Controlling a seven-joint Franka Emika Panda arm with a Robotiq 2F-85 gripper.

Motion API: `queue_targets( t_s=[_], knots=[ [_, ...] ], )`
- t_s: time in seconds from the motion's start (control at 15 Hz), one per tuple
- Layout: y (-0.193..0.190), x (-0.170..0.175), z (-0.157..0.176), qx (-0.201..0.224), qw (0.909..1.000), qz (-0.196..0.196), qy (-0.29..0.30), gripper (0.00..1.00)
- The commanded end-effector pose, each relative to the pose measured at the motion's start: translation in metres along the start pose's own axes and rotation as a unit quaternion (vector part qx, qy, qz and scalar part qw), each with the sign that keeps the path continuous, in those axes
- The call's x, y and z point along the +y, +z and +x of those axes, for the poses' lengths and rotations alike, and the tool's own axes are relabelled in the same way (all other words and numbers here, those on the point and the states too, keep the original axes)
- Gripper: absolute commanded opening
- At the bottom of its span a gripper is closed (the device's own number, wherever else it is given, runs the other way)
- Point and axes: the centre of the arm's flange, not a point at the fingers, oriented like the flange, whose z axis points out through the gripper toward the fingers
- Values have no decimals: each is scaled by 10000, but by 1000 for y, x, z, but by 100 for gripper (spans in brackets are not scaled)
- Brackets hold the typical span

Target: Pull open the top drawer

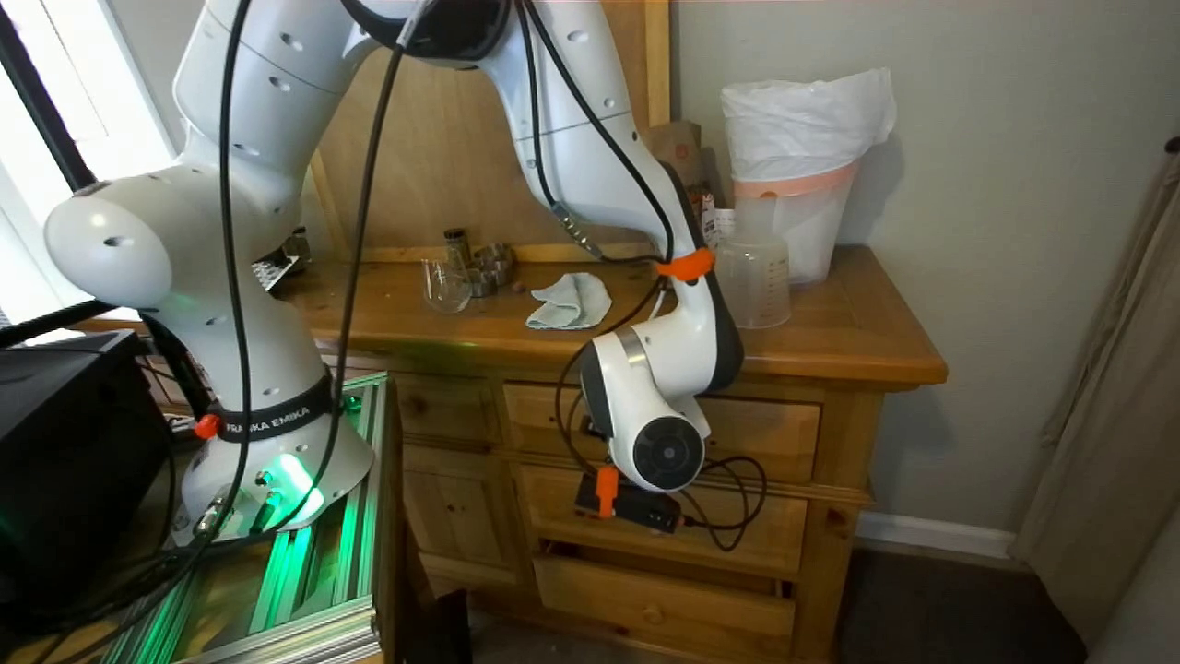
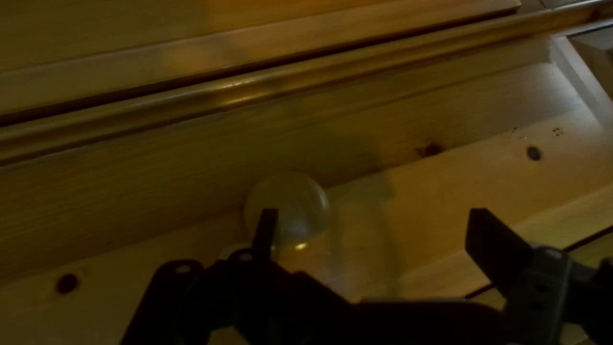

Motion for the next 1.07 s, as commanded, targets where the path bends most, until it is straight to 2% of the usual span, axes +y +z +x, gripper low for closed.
queue_targets(
  t_s=[0.0, 1.0],
  knots=[
    [9, 14, -2, 187, 9998, -47, -99, 100],
    [22, 36, -8, 499, 9978, -408, -149, 100]
  ],
)
